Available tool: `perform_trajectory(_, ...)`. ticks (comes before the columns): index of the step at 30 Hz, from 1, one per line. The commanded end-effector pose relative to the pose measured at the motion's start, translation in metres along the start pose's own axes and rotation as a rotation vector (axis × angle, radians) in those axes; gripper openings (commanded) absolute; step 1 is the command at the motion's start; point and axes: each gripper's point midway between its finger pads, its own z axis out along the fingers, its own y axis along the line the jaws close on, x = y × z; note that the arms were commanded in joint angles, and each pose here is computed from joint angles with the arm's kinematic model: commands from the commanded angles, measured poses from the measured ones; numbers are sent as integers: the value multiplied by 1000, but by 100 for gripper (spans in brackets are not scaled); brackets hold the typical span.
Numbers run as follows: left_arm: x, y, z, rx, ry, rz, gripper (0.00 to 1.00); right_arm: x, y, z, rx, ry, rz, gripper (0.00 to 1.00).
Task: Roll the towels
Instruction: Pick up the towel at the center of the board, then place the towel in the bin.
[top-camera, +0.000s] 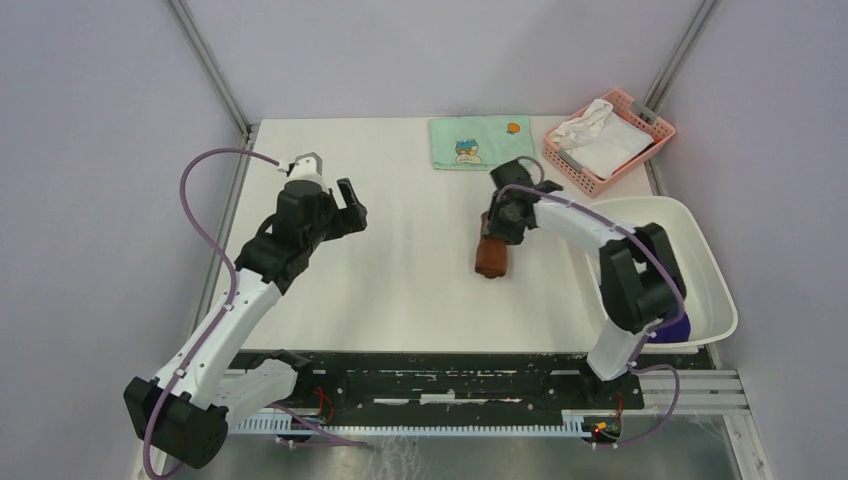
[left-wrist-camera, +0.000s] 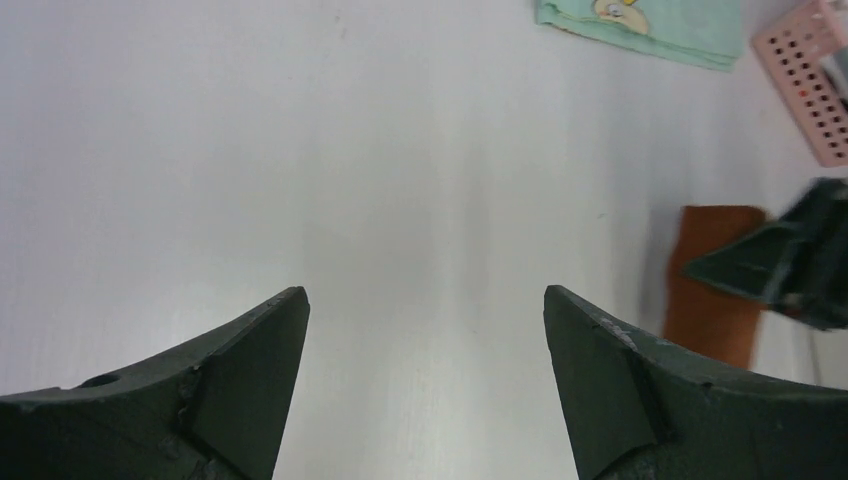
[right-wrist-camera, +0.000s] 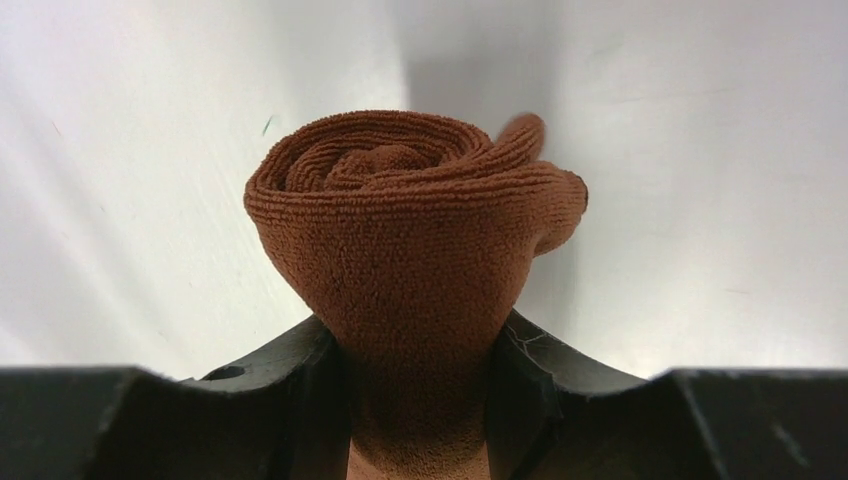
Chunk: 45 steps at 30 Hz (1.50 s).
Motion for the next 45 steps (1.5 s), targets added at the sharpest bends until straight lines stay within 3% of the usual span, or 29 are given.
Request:
perform_trajectory(1,-12,39,-6,-183,-55,162,93,-68,-47,-75,-18,-209,166,33)
perform_trajectory(5,-2,46,-3,-202,-44,171,93,-107,-106,-120,7,-348,329,34)
perform_trajectory(10,0,52,-3,-225,-48,182,95,-128,-185,-145,12,-426,580,35)
perform_trajectory(14,2,54,0,-234,-42,186,95,-134,-238,-144,-17,-479,782,35)
perform_trajectory(20,6,55,3,-235,-29,193,95,-126,-289,-113,-19,-464,932,35)
perform_trajectory(34,9,53,5,-219,-22,194,96,-40,-336,-44,191,-216,977,37)
perform_trajectory(45,12,53,9,-217,-7,201,96,-2,-352,-58,377,-122,942,48)
